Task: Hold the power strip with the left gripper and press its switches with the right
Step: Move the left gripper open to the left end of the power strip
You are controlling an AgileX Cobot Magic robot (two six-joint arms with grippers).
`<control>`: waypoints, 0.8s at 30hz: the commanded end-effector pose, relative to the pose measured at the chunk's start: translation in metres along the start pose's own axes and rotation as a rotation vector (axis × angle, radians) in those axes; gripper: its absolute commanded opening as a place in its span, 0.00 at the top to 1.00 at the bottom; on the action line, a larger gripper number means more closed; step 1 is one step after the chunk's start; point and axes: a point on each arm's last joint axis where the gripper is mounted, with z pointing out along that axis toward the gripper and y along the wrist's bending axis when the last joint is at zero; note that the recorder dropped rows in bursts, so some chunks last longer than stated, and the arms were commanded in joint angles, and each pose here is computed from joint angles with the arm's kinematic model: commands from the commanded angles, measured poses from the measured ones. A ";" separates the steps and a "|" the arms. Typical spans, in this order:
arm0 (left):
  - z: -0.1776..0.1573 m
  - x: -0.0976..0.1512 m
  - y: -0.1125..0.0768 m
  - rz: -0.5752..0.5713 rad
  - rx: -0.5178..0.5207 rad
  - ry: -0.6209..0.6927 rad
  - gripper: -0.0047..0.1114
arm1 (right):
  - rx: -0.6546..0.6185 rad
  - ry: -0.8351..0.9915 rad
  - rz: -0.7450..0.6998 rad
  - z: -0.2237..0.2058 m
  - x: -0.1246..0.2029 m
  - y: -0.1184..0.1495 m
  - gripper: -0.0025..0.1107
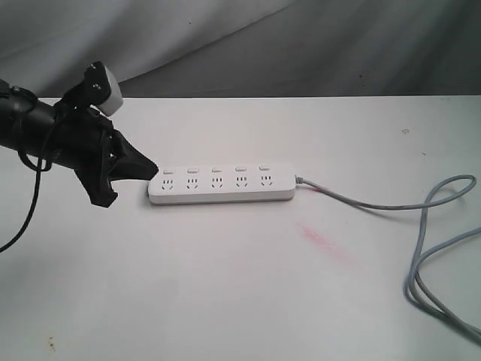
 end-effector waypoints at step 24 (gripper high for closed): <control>-0.002 0.003 0.008 0.162 -0.017 -0.036 0.35 | 0.008 0.000 0.005 0.000 0.001 0.000 0.98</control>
